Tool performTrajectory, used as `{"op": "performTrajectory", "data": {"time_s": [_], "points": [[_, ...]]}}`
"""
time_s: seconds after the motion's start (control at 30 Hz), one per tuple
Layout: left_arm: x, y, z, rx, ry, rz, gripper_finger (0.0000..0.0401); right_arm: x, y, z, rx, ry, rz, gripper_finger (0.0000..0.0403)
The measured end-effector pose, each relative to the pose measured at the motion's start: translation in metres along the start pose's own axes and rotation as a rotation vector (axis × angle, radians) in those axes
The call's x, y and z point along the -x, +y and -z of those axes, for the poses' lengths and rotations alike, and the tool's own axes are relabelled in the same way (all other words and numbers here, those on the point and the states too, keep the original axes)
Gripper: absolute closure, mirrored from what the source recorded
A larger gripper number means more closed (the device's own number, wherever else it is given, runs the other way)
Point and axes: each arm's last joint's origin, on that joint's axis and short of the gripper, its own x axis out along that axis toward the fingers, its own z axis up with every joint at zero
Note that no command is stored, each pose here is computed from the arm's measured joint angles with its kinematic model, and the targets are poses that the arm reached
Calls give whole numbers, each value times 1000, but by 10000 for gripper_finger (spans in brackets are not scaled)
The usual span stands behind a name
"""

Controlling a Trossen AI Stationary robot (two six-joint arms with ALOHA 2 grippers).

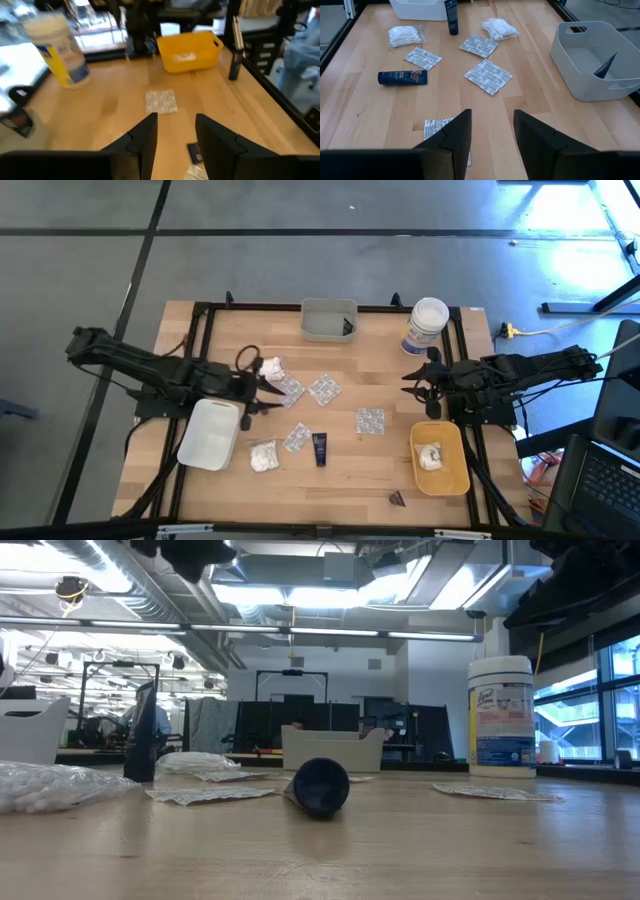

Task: Pick & Place Travel size toiletries
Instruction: Put the top left bandage into the white bin

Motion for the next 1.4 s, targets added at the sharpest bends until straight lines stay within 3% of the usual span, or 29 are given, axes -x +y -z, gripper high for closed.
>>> {"op": "performTrajectory", "data": {"time_s": [0.23,0.83,1.4], "points": [[-25,-4,13,3,92,8,271,0,0,0,0,0,0,244],[-78,-27,40,60,153,48,272,0,0,0,0,0,0,227],[-95,-53,63,139,235,63,272,0,0,0,0,0,0,246]]}}
